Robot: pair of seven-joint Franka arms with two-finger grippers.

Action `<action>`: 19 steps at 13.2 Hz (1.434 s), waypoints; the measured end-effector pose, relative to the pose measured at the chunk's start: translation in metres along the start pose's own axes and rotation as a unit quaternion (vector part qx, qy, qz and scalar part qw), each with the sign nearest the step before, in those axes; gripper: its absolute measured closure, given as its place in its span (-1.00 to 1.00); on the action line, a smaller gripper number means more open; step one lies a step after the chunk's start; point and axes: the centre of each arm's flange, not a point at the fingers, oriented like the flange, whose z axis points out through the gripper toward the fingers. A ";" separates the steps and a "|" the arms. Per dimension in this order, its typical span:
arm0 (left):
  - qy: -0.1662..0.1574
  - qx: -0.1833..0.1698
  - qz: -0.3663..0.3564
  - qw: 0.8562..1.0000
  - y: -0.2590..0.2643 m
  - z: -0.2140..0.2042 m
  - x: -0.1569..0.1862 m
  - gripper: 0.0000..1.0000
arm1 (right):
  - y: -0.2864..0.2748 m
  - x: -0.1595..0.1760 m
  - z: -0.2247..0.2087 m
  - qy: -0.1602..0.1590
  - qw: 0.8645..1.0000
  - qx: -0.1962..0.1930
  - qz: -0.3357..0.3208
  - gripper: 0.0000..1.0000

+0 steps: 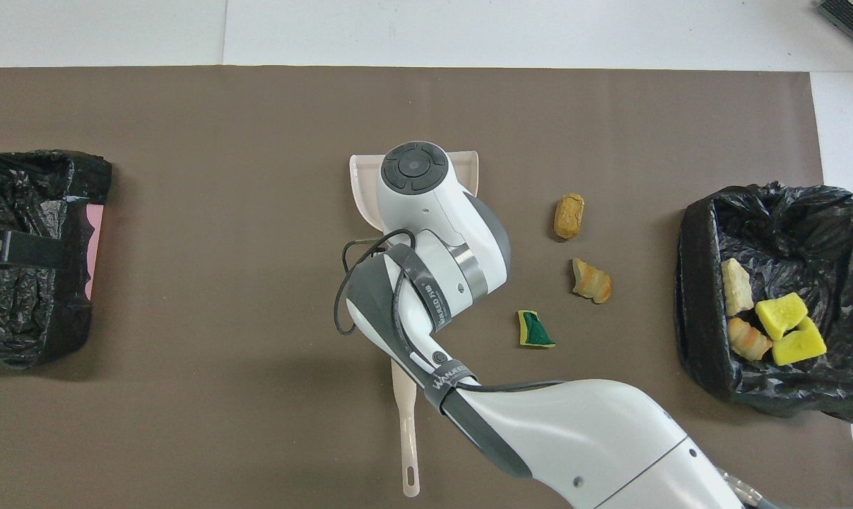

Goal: Sweep and dump trash in bin
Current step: 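Set the dustpan down near the remaining trash with the right gripper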

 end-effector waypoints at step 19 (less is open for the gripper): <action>0.000 0.000 0.000 1.000 0.000 0.000 0.000 -1.00 | 0.013 -0.209 0.003 -0.003 0.999 0.013 -0.041 -1.00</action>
